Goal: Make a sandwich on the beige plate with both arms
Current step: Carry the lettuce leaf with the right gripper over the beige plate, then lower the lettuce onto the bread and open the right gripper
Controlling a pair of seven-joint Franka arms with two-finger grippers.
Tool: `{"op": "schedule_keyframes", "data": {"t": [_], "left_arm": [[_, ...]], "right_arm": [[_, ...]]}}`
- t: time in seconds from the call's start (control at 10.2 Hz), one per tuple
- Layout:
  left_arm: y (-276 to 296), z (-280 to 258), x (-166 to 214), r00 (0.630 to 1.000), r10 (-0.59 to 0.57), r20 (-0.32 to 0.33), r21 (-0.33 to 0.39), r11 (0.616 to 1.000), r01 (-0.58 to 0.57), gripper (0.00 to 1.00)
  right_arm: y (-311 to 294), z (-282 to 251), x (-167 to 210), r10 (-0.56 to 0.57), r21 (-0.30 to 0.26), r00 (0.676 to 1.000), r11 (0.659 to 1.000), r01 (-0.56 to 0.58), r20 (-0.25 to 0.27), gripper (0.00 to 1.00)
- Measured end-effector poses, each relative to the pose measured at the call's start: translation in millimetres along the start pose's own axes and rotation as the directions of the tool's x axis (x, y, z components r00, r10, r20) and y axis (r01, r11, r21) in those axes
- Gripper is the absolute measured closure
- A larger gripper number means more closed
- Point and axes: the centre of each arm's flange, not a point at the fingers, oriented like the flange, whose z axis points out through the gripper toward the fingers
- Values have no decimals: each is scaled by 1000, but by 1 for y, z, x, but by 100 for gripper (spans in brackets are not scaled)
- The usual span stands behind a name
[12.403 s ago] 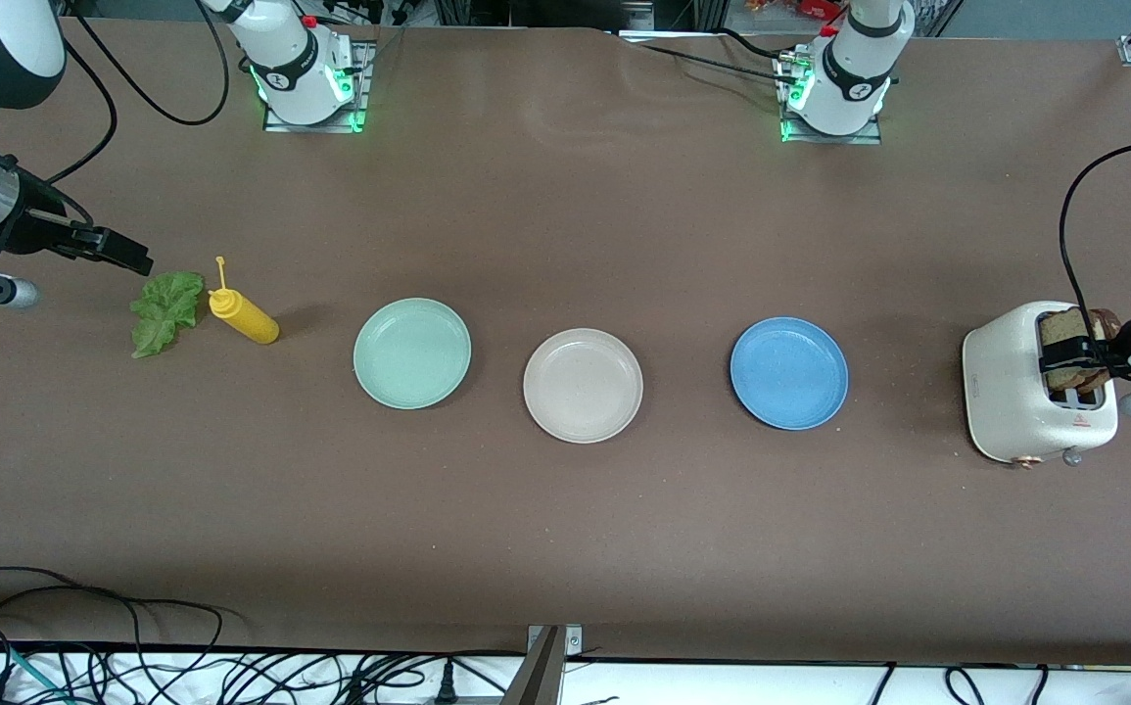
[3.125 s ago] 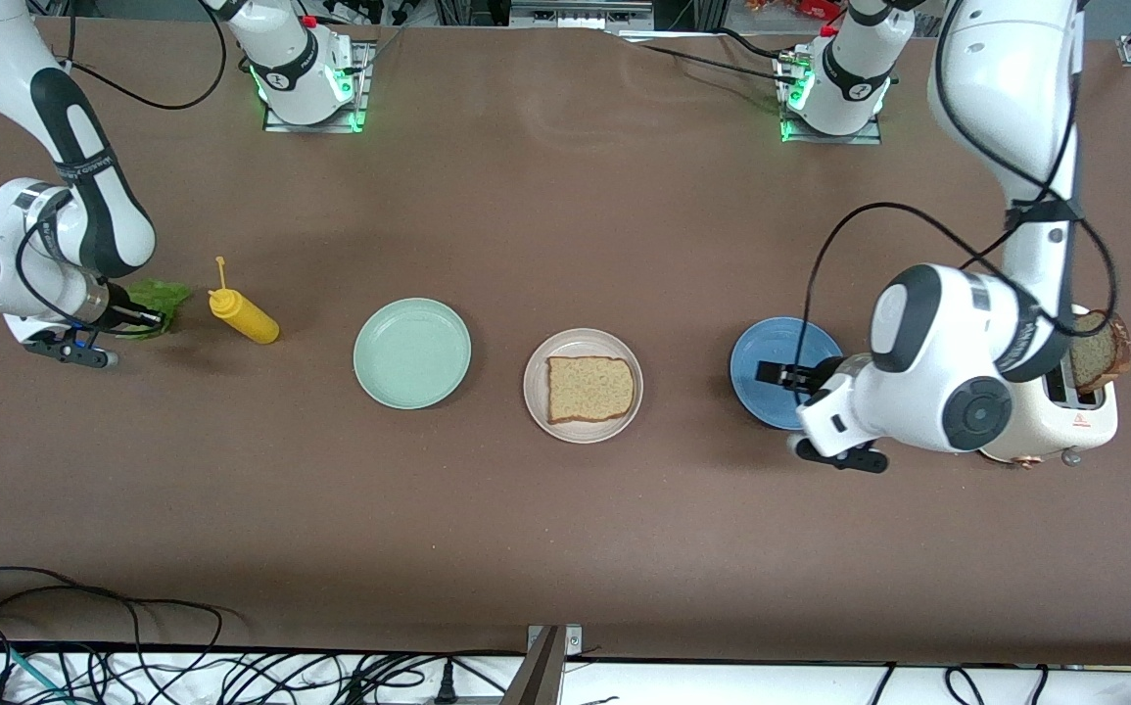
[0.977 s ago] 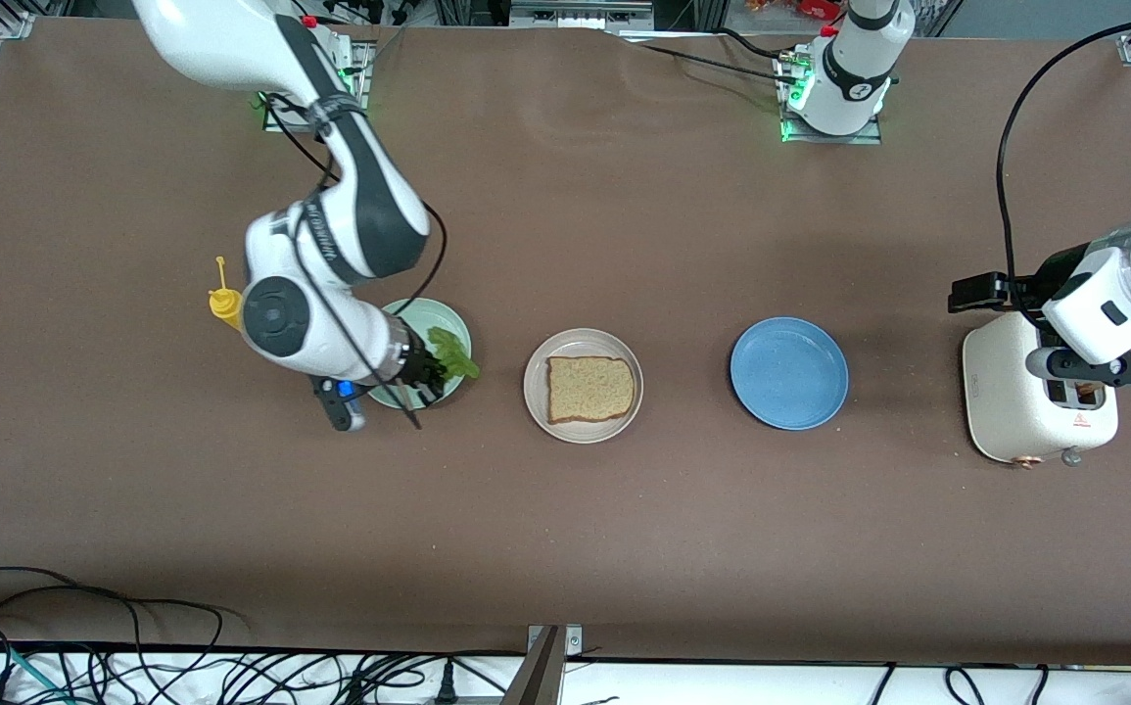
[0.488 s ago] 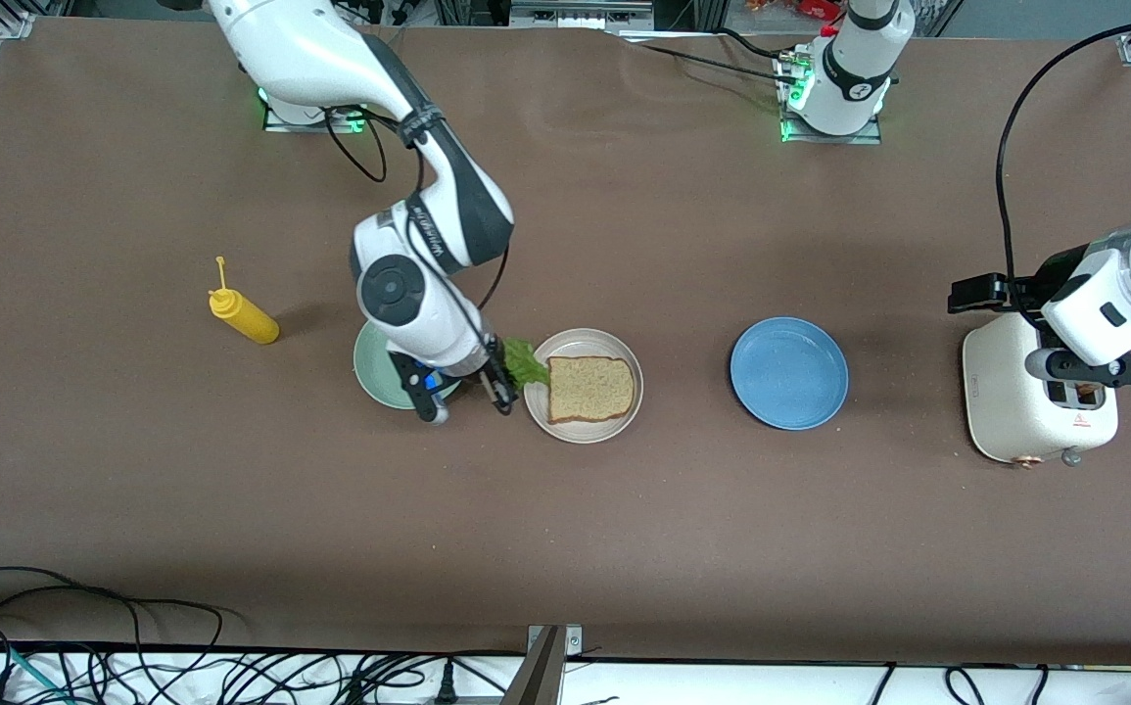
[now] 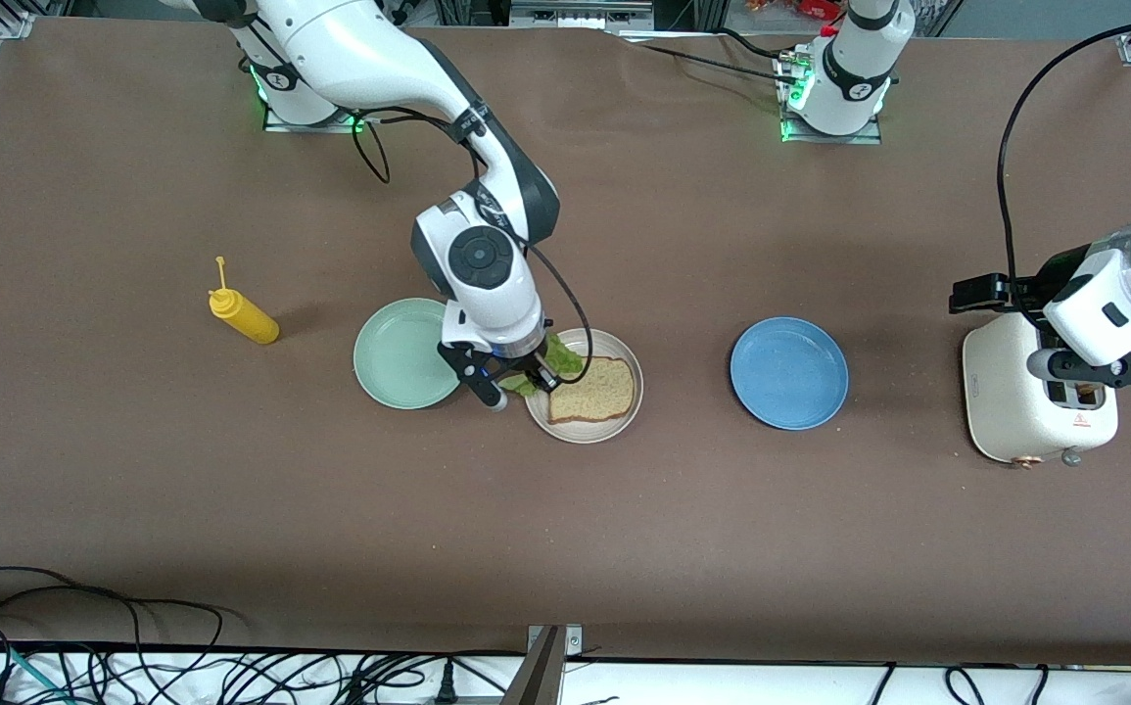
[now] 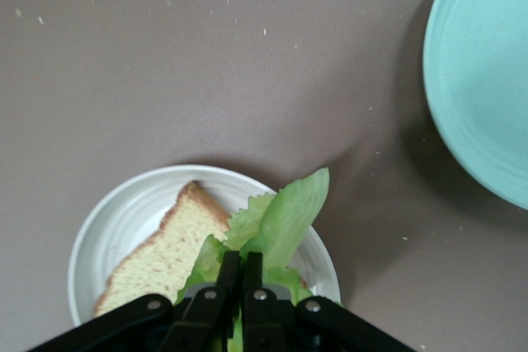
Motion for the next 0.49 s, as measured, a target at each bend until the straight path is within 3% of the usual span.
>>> {"op": "schedule_keyframes", "data": {"t": [0.49], "left_arm": [[-1, 0, 0, 1000, -2, 0, 0, 1000, 2, 0]], "right_arm": [[-8, 9, -16, -25, 48, 1000, 999, 26, -16, 95]]}}
